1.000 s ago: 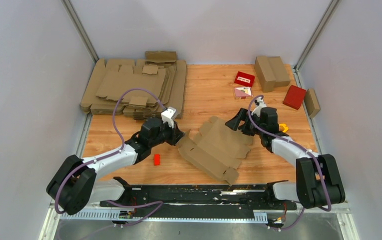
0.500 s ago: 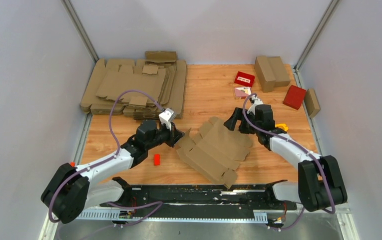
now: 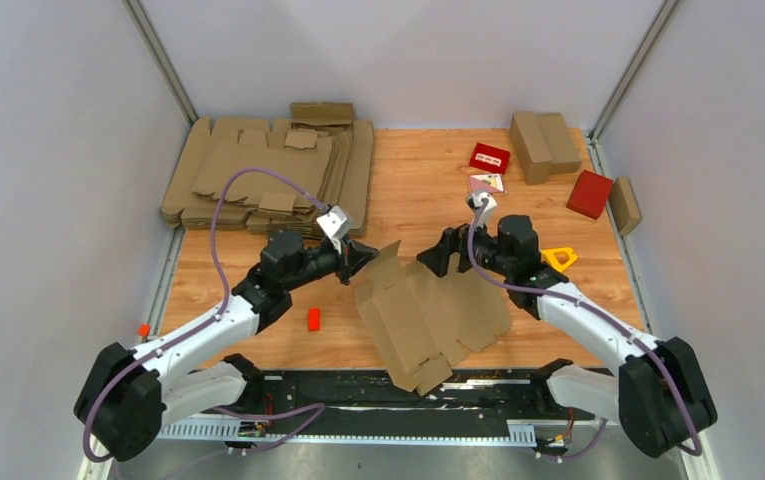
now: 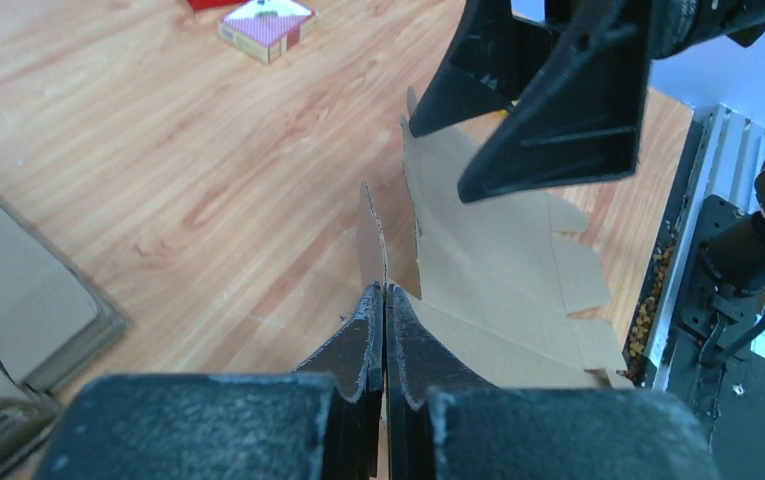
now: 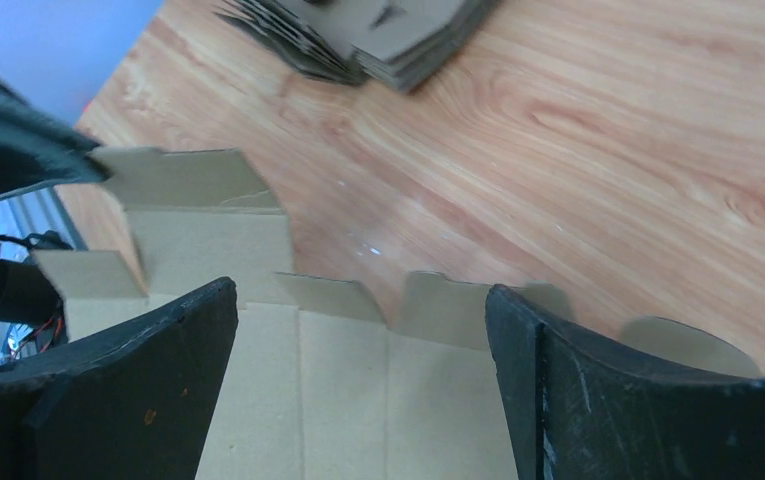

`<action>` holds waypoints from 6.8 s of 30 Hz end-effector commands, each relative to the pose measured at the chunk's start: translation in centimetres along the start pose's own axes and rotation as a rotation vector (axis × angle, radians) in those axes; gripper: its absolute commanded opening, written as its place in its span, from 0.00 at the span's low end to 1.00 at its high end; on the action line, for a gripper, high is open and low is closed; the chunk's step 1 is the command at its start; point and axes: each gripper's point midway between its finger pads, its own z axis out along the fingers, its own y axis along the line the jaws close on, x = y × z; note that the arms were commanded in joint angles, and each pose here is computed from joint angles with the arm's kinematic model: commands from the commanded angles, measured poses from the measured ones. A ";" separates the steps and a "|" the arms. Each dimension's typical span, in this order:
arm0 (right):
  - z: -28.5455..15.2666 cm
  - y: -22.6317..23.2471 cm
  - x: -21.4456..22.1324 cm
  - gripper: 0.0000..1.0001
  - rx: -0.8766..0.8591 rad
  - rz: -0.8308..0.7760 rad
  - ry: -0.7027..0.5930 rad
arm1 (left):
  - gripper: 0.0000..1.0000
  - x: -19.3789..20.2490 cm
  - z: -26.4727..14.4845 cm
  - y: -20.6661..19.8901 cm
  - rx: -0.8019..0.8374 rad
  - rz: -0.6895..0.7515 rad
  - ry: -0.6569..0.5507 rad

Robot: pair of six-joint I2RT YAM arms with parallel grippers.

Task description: Fold the paper box

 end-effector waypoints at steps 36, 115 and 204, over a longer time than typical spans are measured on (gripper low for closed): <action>-5.0 -1.6 -3.9 1.00 0.078 -0.029 -0.325 | 0.00 -9.0 -4.2 -3.5 0.107 0.643 -0.268; -6.9 0.8 -3.0 0.00 0.020 -0.158 -0.373 | 1.00 -6.3 -9.1 8.8 -0.674 -0.023 -0.343; -9.0 4.2 2.2 0.67 -0.049 -0.065 -0.084 | 0.00 -1.2 -2.7 2.9 -0.104 -0.069 -0.256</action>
